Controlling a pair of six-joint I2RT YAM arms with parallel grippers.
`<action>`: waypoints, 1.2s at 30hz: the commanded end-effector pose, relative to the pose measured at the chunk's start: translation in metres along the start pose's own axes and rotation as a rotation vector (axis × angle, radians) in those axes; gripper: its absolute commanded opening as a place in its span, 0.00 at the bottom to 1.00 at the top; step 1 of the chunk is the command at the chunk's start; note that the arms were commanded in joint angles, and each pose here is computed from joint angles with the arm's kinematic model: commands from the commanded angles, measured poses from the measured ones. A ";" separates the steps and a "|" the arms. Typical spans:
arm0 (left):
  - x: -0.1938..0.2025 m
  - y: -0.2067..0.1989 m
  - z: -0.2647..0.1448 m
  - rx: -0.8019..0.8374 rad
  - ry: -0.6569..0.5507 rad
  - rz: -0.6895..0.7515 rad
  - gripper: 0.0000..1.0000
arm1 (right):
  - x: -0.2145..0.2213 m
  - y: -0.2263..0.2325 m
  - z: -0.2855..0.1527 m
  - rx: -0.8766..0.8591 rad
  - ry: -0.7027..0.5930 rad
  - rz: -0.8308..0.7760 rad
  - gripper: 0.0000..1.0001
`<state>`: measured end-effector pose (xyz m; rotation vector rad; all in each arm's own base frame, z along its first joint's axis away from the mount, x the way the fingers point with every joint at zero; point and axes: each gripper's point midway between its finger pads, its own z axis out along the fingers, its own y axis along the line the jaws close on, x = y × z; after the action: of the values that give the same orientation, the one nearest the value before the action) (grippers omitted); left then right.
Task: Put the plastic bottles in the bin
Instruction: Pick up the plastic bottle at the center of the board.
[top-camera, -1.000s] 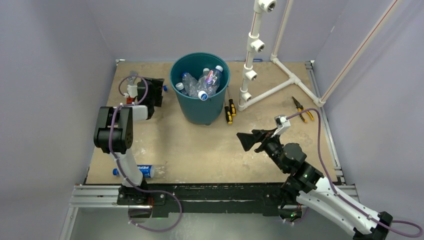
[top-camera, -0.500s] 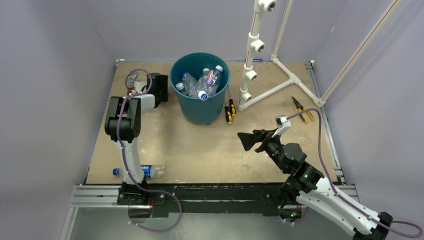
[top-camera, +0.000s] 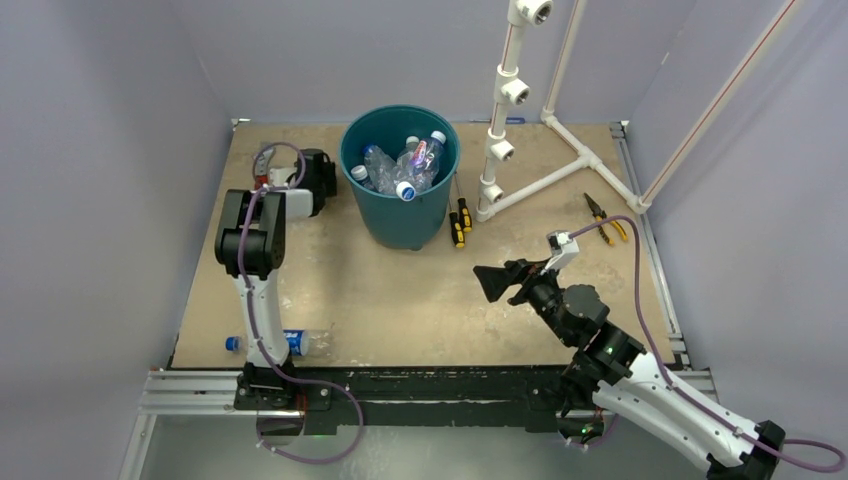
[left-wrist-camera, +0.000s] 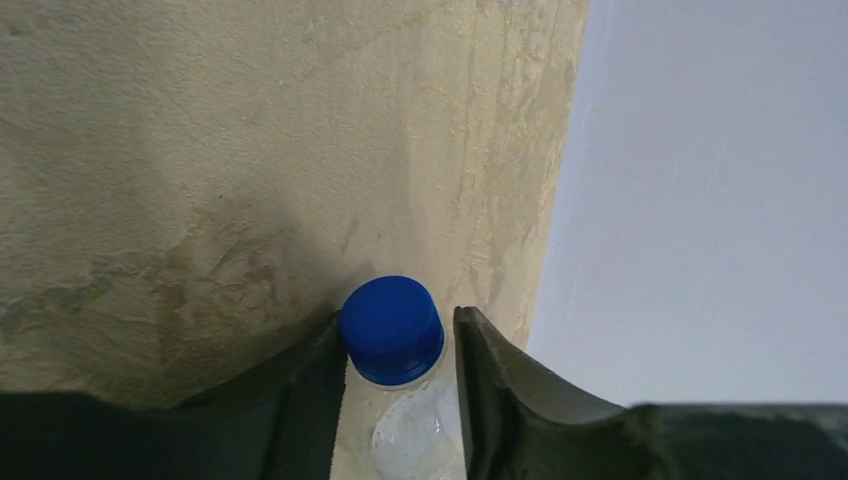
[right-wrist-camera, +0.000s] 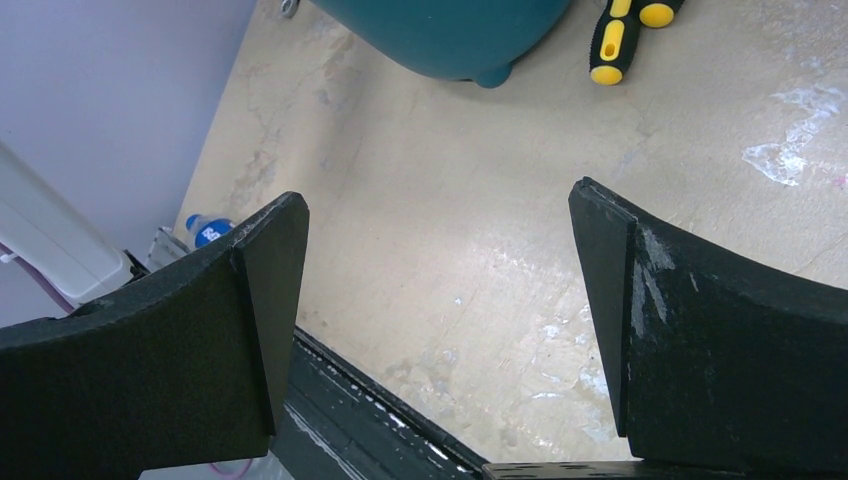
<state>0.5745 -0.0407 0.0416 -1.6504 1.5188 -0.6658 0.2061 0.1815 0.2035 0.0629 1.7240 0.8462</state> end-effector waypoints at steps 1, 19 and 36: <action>-0.004 0.024 0.006 -0.037 -0.018 0.005 0.35 | -0.016 0.005 -0.002 -0.004 -0.048 0.002 0.98; -0.147 -0.090 -0.119 0.149 -0.382 0.139 0.00 | -0.049 0.015 -0.016 -0.024 -0.133 0.004 0.97; -0.193 -0.264 -0.434 0.804 -0.514 0.302 0.00 | -0.085 0.058 -0.028 -0.168 -0.146 -0.118 0.97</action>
<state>0.3906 0.0823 0.4521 -1.0818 0.9408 -0.4819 0.1959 0.1682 0.2795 0.0053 1.5635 0.8623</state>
